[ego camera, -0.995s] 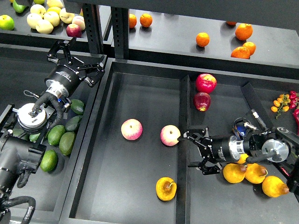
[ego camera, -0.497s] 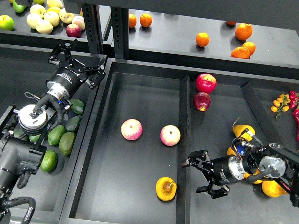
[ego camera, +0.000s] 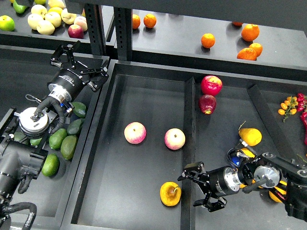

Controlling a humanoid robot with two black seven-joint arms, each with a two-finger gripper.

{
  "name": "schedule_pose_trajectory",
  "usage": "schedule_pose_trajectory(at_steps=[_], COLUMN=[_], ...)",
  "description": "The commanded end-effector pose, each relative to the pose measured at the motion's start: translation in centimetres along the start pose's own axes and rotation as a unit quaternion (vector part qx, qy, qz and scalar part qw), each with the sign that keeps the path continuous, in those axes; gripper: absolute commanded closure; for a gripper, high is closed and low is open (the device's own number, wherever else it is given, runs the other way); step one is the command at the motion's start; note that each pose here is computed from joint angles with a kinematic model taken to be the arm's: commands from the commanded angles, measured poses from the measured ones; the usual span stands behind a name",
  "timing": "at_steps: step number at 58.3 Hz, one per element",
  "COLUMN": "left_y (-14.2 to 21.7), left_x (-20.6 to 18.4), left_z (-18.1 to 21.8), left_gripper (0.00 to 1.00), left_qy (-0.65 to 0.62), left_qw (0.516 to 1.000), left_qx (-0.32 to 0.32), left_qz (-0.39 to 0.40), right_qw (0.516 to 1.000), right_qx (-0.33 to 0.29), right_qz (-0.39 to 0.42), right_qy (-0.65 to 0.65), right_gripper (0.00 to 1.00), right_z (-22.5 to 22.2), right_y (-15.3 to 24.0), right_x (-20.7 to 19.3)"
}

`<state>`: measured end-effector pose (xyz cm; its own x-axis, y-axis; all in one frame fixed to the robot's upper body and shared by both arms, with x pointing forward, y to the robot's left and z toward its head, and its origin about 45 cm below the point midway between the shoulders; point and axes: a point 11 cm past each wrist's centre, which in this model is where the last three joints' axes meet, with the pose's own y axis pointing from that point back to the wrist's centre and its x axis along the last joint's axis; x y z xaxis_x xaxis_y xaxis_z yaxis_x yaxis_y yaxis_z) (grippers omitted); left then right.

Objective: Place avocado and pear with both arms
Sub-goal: 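Move the right gripper over the tray toward the yellow pear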

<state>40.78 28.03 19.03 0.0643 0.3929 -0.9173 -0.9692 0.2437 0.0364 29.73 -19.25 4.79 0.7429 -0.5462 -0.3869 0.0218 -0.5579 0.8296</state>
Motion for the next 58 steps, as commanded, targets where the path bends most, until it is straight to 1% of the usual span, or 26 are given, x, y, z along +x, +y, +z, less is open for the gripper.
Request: schedule_pose_trajectory(at_steps=[1, 17, 21, 33, 46, 53, 58], left_y=[0.0, -0.1, -0.1, -0.1, 0.0, -0.1, -0.1], left_x=[0.0, -0.1, 0.0, 0.0, 0.0, 0.0, 0.0], left_z=[0.0, -0.4, -0.4, -0.5, -0.5, -0.8, -0.8], left_gripper=[0.0, 0.0, 0.0, 0.0, 0.0, 0.0, 0.0], left_qy=[0.0, -0.002, -0.002, -0.002, -0.002, -0.003, -0.003], left_qw=[1.0, 1.0, 1.0, 1.0, 1.0, 1.0, 1.0], left_qx=[0.0, 0.007, 0.007, 0.009, 0.01, 0.014, 0.015], left_qz=[0.0, -0.001, -0.001, -0.001, 0.0, 0.0, 0.001], right_qw=[1.0, 1.0, 0.999, 0.999, 0.999, 0.998, 0.995], right_qx=[-0.003, -0.003, 0.012, 0.02, 0.02, 0.022, 0.027], right_qz=[0.005, 0.014, 0.012, 0.0, 0.003, 0.002, -0.012], right_qy=[-0.011, -0.025, -0.032, -0.039, -0.043, -0.052, -0.092], right_gripper=[0.0, 0.0, 0.0, 0.0, 0.0, 0.0, 0.0], right_z=[0.4, 0.1, -0.7, -1.2, -1.3, -1.0, 0.6], right_y=[-0.5, -1.5, -1.7, -2.6, -2.6, -2.6, -3.4], right_x=[0.3, 0.7, 0.6, -0.2, 0.0, 0.1, -0.3])
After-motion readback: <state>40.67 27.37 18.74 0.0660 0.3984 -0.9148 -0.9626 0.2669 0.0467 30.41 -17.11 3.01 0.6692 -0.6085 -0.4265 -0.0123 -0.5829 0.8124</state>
